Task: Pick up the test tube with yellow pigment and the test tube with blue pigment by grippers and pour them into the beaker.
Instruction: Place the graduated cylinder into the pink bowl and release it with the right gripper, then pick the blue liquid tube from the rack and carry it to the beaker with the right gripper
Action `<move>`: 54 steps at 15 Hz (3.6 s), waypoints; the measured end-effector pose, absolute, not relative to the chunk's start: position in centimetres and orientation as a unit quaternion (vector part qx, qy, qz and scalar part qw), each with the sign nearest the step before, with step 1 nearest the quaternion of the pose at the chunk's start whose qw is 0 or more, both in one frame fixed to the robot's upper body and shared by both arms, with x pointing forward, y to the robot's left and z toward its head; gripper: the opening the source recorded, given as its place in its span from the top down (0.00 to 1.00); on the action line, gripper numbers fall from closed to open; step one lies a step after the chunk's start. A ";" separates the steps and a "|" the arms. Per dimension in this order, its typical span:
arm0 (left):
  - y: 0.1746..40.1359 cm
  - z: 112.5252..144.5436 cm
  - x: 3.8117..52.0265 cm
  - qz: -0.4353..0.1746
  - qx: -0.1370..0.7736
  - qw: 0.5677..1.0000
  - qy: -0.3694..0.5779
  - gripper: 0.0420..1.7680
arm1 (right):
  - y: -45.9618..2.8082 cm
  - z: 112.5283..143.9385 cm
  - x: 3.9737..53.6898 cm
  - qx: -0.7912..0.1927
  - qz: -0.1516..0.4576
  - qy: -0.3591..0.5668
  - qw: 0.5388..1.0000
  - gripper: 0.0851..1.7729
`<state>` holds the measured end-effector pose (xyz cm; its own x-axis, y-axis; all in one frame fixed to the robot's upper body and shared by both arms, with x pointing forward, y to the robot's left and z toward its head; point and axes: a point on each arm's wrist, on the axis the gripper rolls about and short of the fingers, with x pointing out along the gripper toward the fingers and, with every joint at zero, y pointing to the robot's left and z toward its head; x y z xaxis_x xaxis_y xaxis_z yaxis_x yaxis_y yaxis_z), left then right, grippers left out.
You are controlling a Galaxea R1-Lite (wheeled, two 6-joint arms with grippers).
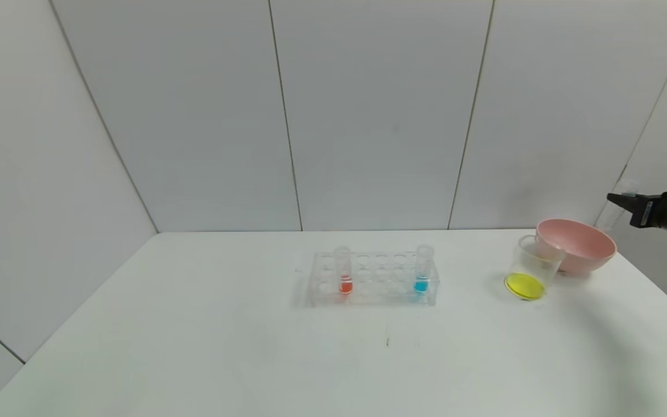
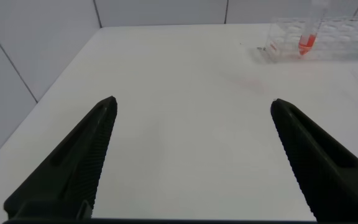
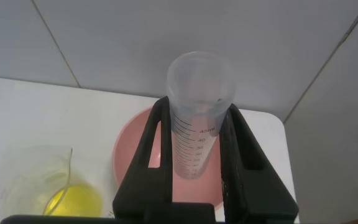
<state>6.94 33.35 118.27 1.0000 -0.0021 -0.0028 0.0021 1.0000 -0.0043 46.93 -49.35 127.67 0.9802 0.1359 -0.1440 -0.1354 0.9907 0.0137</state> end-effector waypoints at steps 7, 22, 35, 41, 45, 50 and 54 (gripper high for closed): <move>33.4 118.3 6.9 -0.001 -0.002 1.000 0.001 0.00 | -48.9 125.1 52.0 0.018 0.082 0.069 0.994 0.75; 33.4 118.3 6.9 -0.001 -0.002 1.000 0.001 0.00 | -47.6 123.4 54.0 0.015 0.081 0.072 0.994 0.21; 33.4 118.3 6.9 -0.001 -0.002 1.000 0.001 0.00 | -29.4 127.8 50.7 0.053 0.035 0.040 0.997 0.07; 33.4 118.3 6.9 -0.001 -0.002 1.000 0.001 0.00 | -23.9 125.7 43.3 0.045 0.060 0.049 0.996 0.05; 33.4 118.3 6.9 -0.001 -0.002 1.000 0.001 0.00 | -20.7 124.1 38.7 0.046 0.081 0.033 0.995 0.05; 33.4 118.3 6.9 -0.001 -0.002 1.000 0.001 0.00 | -16.3 122.0 35.3 0.049 0.079 0.017 0.995 0.04; 33.4 118.3 6.9 -0.001 -0.002 1.000 0.001 0.00 | -13.3 120.0 34.0 0.041 0.077 0.025 0.996 0.04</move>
